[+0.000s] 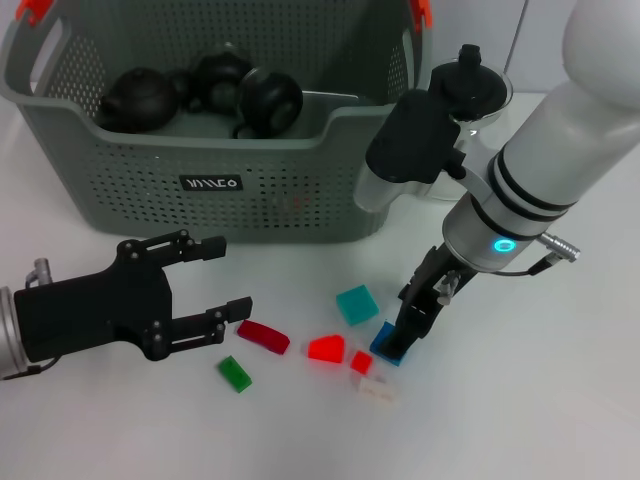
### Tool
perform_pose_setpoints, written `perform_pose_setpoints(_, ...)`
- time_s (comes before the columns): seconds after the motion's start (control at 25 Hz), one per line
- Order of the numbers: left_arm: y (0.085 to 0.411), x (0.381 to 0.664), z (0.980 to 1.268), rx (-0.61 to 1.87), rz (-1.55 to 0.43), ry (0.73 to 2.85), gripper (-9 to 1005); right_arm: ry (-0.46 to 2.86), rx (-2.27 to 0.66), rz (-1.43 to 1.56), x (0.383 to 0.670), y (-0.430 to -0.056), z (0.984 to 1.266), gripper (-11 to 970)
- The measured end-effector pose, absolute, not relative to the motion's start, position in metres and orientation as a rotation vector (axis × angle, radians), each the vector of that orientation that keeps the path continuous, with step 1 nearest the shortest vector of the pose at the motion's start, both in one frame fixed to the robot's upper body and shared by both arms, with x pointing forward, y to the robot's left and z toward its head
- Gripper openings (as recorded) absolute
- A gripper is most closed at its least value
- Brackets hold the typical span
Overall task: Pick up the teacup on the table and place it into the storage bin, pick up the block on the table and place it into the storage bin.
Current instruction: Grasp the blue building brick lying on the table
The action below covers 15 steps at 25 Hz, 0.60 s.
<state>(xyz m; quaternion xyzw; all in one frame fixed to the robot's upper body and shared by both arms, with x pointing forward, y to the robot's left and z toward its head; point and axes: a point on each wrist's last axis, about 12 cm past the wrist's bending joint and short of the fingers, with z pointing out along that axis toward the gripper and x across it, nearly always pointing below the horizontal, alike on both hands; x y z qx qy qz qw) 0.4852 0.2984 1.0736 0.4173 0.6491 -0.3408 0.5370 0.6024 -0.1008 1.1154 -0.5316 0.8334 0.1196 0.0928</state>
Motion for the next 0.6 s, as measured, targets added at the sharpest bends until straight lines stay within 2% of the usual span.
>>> perform_pose_setpoints(0.6, 0.2990, 0.4853, 1.0739, 0.993, -0.810, 1.544, 696, 2.475, -1.613, 0.379, 0.5945, -0.1000, 1.1157, 758)
